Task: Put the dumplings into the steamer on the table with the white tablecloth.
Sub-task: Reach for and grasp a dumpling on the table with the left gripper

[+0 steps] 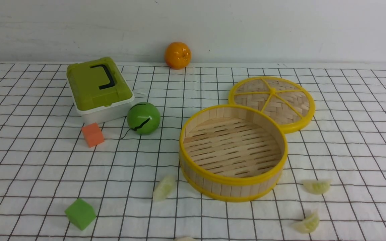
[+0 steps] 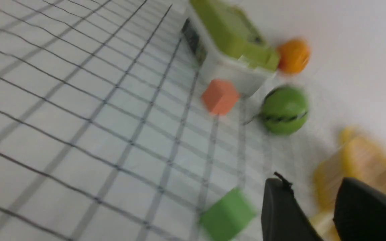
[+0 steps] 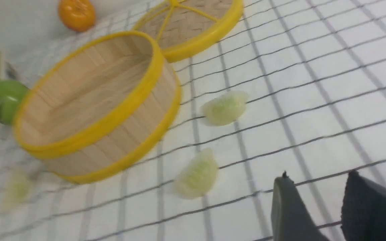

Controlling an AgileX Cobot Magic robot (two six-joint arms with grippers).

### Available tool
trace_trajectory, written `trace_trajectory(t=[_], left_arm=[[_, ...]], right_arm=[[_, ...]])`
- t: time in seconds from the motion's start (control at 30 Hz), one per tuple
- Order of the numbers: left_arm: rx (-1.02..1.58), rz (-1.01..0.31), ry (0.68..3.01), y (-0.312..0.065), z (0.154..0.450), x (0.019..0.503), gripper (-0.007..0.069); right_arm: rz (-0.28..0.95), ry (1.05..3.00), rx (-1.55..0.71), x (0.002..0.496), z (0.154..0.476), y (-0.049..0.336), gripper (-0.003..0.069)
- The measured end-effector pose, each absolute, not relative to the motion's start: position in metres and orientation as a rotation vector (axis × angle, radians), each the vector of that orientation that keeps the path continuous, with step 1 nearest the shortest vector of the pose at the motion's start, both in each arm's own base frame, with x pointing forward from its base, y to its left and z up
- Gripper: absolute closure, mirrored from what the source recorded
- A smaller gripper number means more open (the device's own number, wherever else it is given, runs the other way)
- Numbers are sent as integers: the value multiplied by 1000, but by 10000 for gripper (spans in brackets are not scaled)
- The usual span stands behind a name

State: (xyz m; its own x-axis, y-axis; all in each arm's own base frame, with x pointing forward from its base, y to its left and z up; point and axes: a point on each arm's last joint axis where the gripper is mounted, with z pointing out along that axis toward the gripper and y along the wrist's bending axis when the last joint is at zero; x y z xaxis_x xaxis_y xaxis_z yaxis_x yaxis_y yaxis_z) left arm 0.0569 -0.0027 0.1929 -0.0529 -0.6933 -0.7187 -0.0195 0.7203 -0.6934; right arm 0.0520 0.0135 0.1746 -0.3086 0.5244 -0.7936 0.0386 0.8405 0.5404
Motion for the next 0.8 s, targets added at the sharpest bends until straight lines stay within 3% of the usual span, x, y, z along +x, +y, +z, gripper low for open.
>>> trace_trajectory(t=[0.03,0.07,0.2,0.27,0.53,0.8], left_arm=[[-746,-766,1449,-2,197,57,386],[-815,-841,1395,-1,199,57,386],[-1150,-1195,1068,7,208,56,386],[-1238,-1274,954,11,210,55,386],[-1262,-1261,933,13,210,55,386],[-1284,-1321,998,7,206,56,386]], right_arm=[[615,1823,494,52,175,17,419],[660,1818,527,52,175,18,419],[1035,1714,763,51,182,28,419],[1130,1669,820,51,185,30,419],[1132,1570,871,54,190,24,419],[1076,1628,763,53,189,27,419]])
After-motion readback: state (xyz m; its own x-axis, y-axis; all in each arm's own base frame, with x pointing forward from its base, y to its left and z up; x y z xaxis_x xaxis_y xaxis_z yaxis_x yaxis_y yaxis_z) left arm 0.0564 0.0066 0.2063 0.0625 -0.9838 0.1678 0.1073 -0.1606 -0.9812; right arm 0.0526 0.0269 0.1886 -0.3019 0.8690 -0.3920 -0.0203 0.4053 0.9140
